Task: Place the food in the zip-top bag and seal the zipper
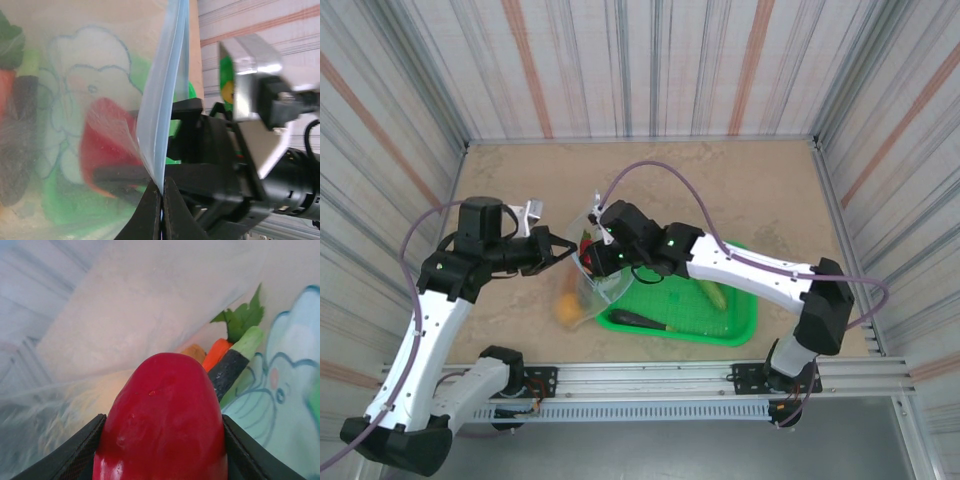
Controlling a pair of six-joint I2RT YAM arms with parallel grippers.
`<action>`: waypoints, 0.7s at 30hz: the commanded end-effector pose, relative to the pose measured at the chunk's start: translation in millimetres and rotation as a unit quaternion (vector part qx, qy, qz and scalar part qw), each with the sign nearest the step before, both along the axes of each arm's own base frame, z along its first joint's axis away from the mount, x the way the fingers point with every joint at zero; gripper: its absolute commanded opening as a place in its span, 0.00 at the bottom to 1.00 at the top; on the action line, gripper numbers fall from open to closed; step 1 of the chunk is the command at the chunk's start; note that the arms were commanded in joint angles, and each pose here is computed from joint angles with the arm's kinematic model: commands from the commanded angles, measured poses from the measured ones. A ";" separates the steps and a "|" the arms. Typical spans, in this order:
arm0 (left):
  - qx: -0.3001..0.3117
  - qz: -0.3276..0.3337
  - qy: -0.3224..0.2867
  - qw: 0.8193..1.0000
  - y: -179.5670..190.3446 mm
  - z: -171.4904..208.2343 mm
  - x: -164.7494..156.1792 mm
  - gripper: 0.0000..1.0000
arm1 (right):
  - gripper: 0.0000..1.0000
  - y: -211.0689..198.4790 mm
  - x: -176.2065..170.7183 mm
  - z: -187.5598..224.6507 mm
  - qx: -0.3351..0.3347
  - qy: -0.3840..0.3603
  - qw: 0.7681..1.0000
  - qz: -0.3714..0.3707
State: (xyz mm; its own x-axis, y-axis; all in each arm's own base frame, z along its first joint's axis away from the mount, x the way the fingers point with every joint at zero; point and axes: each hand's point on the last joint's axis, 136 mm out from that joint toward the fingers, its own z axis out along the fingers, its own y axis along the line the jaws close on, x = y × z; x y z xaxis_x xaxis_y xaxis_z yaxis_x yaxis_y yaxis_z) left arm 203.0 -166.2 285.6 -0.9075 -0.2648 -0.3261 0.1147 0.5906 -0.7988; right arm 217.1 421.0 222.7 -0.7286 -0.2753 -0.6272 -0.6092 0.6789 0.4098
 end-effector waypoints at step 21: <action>0.008 0.001 -0.010 1.000 1.3 -1.2 -1.4 0.00 | 0.81 4.3 3.8 29.3 -0.018 -0.040 0.999 0.006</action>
State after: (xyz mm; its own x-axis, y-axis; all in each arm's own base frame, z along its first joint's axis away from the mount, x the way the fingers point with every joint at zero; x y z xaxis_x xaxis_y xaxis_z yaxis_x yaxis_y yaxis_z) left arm 206.8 -163.7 286.0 -0.8979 -0.2775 -0.3416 0.1135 0.6039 -0.7889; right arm 223.0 430.4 195.1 -0.7447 -0.3624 -0.5604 -0.6006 0.7299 0.3262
